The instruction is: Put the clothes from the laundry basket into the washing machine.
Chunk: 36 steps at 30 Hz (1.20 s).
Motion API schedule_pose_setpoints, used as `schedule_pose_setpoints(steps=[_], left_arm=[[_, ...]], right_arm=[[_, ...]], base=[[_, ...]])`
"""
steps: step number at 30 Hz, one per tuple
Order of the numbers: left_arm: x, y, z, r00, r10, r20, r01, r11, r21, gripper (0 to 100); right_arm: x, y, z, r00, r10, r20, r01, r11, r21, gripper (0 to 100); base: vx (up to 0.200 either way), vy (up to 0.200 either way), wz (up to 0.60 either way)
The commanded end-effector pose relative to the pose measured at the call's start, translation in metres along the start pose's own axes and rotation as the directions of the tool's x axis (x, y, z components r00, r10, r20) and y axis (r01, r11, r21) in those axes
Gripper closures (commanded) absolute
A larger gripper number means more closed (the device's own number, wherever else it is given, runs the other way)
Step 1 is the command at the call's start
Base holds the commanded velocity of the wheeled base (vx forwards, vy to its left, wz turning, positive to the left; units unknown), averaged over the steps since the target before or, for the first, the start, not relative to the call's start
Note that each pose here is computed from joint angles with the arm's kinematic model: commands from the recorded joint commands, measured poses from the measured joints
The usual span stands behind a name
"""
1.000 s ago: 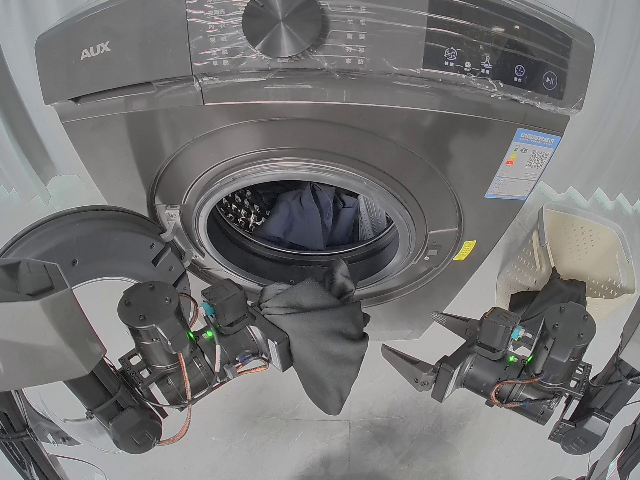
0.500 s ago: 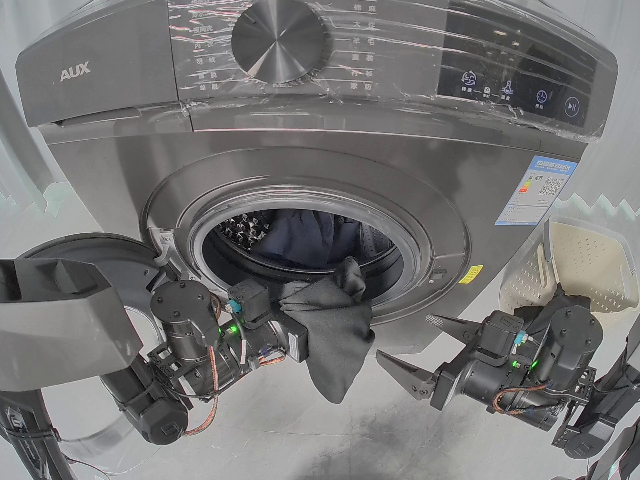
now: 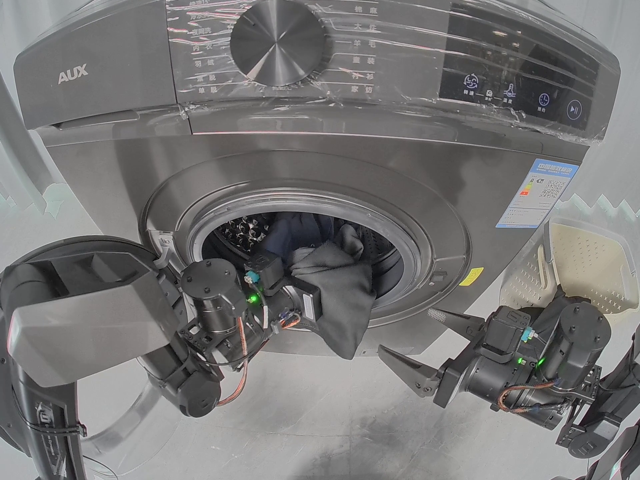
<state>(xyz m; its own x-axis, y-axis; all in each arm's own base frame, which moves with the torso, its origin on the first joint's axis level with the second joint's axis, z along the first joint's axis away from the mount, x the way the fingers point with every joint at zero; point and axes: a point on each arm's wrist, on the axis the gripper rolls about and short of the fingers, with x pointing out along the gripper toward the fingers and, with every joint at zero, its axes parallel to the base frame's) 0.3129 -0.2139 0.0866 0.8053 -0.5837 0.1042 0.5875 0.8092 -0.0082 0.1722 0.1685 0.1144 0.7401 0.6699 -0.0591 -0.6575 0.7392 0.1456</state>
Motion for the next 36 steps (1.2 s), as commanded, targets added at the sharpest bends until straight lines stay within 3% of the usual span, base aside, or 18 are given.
schedule_pose_setpoints(steps=[1,6,9,15,19,24,30,31,33,36], left_arm=[[0.029,0.004,-0.027,1.0,0.007,0.005,-0.007,1.0,-0.006,100],[0.048,0.008,-0.035,0.999,0.032,0.019,-0.031,0.999,-0.035,100],[0.06,0.014,-0.034,0.999,0.045,0.014,-0.045,0.998,-0.037,100],[0.097,0.04,-0.03,0.995,0.095,0.013,-0.095,0.995,-0.042,100],[0.116,0.045,-0.027,0.992,0.123,0.026,-0.121,0.99,-0.07,100],[0.138,0.057,-0.028,0.982,0.177,0.07,-0.172,0.982,-0.077,100],[0.141,0.06,-0.023,0.972,0.221,0.082,-0.211,0.971,-0.11,100],[0.14,0.061,-0.022,0.969,0.237,0.065,-0.228,0.966,-0.124,0],[0.132,0.059,-0.014,0.969,0.245,0.023,-0.238,0.958,-0.161,0],[0.11,0.052,0.001,0.964,0.236,-0.124,-0.258,0.942,-0.214,0]], right_arm=[[-0.001,0.001,0.003,1.0,0.003,0.013,-0.003,1.0,0.0,0],[-0.001,0.001,0.003,1.0,0.003,0.013,-0.002,1.0,-0.001,0],[-0.001,0.0,0.002,1.0,0.002,0.008,-0.002,1.0,0.0,0],[0.0,0.0,0.001,1.0,0.001,0.004,-0.001,1.0,0.002,0],[0.0,0.0,0.001,1.0,0.001,0.004,-0.001,1.0,0.002,0],[0.0,0.0,0.0,1.0,0.001,0.001,-0.001,1.0,0.0,0],[0.0,0.0,0.0,1.0,-0.001,0.001,0.001,1.0,-0.002,0],[0.0,0.0,0.0,1.0,-0.001,0.003,0.001,1.0,-0.002,0],[0.0,0.0,0.0,1.0,-0.001,0.003,0.001,1.0,-0.002,0],[0.0,0.0,0.0,1.0,-0.001,0.003,0.001,1.0,-0.002,0]], base=[[0.0,0.0,0.0],[0.0,0.0,0.0],[0.0,0.0,0.0],[0.0,0.0,0.0],[0.0,0.0,0.0],[0.0,0.0,0.0],[0.0,0.0,0.0],[0.0,0.0,0.0],[0.0,0.0,0.0],[0.0,0.0,0.0]])
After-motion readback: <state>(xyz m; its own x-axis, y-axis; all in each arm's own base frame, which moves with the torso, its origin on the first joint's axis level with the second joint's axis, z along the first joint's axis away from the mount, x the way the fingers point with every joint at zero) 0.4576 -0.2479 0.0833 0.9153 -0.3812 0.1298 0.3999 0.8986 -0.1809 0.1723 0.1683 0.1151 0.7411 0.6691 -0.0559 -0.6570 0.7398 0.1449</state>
